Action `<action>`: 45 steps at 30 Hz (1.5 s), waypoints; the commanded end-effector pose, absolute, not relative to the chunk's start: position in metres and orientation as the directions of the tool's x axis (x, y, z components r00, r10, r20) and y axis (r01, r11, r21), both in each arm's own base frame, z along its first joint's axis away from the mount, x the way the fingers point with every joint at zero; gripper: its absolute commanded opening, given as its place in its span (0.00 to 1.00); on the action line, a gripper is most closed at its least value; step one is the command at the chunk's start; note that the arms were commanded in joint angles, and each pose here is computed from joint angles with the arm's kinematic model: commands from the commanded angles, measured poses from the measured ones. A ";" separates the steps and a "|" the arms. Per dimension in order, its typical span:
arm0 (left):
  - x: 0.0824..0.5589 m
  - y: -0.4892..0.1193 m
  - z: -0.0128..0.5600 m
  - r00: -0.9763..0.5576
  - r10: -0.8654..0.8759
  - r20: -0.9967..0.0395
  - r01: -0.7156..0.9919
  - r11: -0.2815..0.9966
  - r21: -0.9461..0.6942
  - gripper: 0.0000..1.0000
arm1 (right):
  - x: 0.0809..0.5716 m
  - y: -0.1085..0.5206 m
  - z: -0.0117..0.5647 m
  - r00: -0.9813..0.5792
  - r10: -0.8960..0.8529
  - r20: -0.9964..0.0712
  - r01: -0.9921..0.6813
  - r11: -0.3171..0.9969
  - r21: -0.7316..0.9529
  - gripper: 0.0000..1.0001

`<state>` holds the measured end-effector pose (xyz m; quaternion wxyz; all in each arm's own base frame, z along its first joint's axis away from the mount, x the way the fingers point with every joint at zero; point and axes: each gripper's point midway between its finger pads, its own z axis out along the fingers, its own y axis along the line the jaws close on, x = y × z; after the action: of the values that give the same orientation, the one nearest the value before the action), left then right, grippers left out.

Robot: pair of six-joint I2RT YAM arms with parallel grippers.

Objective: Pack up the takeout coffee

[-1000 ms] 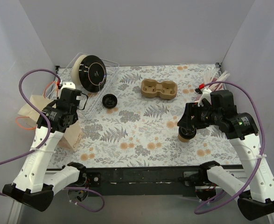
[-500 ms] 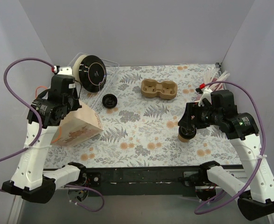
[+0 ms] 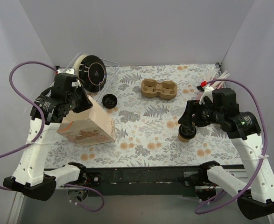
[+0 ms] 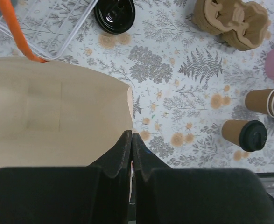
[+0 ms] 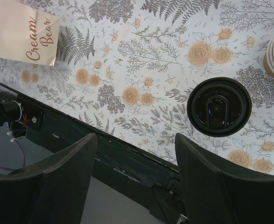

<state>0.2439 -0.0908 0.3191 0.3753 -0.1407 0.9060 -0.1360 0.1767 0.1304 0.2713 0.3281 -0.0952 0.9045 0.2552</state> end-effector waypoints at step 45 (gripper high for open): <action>0.264 -0.324 0.336 -0.717 -0.416 -0.560 -0.008 0.808 -0.589 0.67 | 0.184 0.116 0.306 -0.678 -0.009 -0.735 -0.352 0.882 0.313 0.79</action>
<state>0.2589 -0.3290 0.2808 0.2976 -0.1266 0.9155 -0.2393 0.1730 0.1150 0.2776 0.3441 -0.1008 0.9078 0.2177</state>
